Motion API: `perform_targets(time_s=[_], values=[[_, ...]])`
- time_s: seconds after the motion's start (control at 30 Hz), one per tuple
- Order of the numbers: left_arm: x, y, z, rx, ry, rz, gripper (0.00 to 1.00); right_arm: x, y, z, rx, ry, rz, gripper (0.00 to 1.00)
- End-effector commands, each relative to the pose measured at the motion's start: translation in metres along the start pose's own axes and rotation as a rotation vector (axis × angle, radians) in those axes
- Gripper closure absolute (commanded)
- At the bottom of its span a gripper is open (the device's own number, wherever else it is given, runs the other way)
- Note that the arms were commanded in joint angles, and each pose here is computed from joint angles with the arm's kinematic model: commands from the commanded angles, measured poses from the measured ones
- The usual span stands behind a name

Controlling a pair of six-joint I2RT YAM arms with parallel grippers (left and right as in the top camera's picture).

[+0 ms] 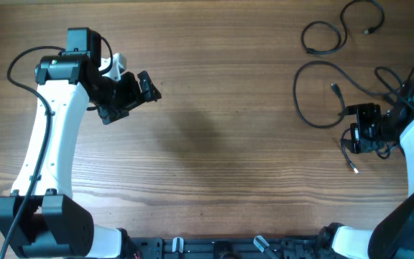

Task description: Untangle cables

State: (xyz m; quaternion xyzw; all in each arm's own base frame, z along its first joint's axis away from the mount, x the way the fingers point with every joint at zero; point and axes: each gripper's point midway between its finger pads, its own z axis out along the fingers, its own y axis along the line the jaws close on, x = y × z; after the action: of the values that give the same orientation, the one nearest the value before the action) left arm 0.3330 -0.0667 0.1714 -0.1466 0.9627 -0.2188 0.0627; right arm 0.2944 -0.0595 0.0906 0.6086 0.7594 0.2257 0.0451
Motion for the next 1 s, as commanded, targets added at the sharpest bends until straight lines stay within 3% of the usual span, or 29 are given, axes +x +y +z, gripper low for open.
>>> perform_targets(time_s=[0.0, 0.13, 0.27, 0.4, 0.47, 0.53, 0.6, 0.63, 0.73, 0.97], values=[[-0.006, -0.002, -0.006, 0.004, -0.034, 0.003, 0.0, 0.006, 0.016, -0.033, -0.082, -0.074, -0.146, 0.3], [-0.009, -0.003, -0.006, 0.008, -0.045, 0.005, 0.0, 0.035, 0.012, -0.071, -0.145, -0.109, -0.36, 0.17], [-0.01, -0.003, -0.006, 0.008, -0.048, 0.007, 0.0, 0.074, 0.0, -0.086, -0.139, -0.087, -0.574, 0.16], [-0.01, -0.003, -0.006, 0.009, -0.048, 0.007, 0.0, 0.137, 0.01, -0.084, -0.184, -0.004, -0.852, 0.16], [-0.01, -0.003, -0.006, 0.009, -0.048, 0.007, 0.0, 0.173, 0.011, -0.077, -0.194, 0.068, -0.947, 0.16], [-0.01, -0.003, -0.006, 0.009, -0.048, 0.007, 0.0, 0.187, 0.012, -0.072, -0.168, 0.046, -0.997, 0.15], [-0.01, -0.003, -0.006, 0.009, -0.048, 0.007, 0.0, 0.195, 0.01, -0.068, -0.143, 0.027, -1.01, 0.1], [-0.01, -0.003, -0.006, 0.009, -0.048, 0.007, 0.0, 0.198, 0.008, -0.068, -0.14, 0.038, -0.989, 0.0], [-0.01, -0.003, -0.006, 0.009, -0.048, 0.007, 0.0, 0.199, 0.007, -0.068, -0.135, 0.056, -0.872, 0.0], [-0.01, -0.003, -0.006, 0.009, -0.048, 0.007, 0.0, 0.195, 0.007, -0.068, -0.125, 0.03, -0.863, 0.0]])
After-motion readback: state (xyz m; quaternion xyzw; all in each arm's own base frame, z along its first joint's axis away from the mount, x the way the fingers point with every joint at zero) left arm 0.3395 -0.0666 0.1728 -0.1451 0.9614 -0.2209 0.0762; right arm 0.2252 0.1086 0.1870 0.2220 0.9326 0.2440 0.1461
